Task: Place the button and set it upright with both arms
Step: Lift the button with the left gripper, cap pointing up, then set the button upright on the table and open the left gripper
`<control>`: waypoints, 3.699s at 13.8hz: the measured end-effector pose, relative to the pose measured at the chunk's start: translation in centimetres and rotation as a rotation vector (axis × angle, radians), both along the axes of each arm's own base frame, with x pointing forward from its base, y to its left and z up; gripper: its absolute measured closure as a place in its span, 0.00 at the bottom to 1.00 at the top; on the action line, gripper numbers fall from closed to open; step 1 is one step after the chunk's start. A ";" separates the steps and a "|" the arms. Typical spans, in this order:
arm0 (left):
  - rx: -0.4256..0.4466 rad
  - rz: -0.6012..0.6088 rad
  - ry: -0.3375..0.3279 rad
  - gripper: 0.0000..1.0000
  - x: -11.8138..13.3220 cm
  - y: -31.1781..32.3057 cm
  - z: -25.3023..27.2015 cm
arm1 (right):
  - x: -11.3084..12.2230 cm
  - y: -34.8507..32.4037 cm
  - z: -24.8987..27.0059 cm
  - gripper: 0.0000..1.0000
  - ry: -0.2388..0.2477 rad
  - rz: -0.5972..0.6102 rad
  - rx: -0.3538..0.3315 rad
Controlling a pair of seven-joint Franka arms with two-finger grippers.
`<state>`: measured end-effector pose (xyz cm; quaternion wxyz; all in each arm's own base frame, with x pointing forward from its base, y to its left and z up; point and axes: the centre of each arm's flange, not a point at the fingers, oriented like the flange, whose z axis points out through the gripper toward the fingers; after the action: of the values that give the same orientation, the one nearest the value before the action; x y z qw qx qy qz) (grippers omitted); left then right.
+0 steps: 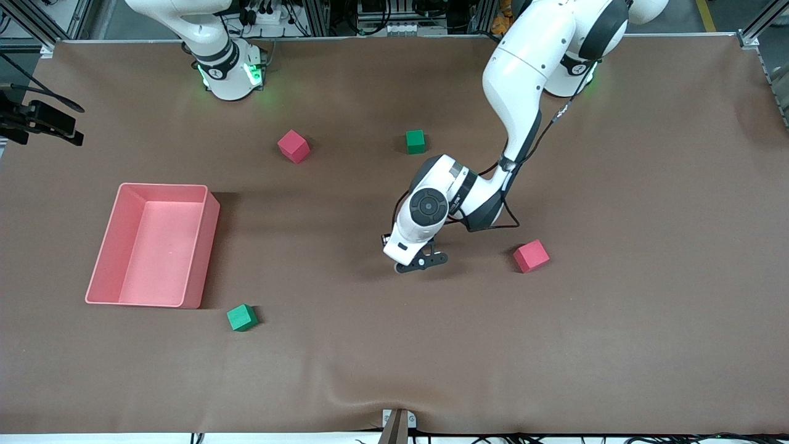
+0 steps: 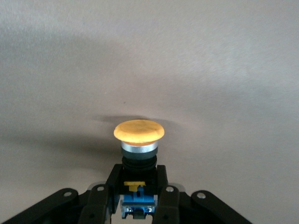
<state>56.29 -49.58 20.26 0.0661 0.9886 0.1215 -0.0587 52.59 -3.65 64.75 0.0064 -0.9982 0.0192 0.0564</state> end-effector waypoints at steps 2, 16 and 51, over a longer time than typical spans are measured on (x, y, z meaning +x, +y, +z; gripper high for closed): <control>-0.014 0.018 -0.021 0.67 0.5 -0.1 1.8 | 0.0 0.1 0.0 0.00 0.001 0.002 0.000; 0.326 0.242 -0.547 0.67 -15.9 -13.2 3.7 | 0.1 0.4 0.0 0.00 -0.002 0.006 -0.002; 0.661 0.255 -1.288 0.12 -23.9 -10.7 -12.5 | 0.0 0.6 -0.3 0.00 0.014 -0.015 -0.004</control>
<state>32.38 -60.25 7.78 -0.1709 0.7737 0.1838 0.5817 52.56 -3.02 64.44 0.0048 -0.9976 0.0268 0.0631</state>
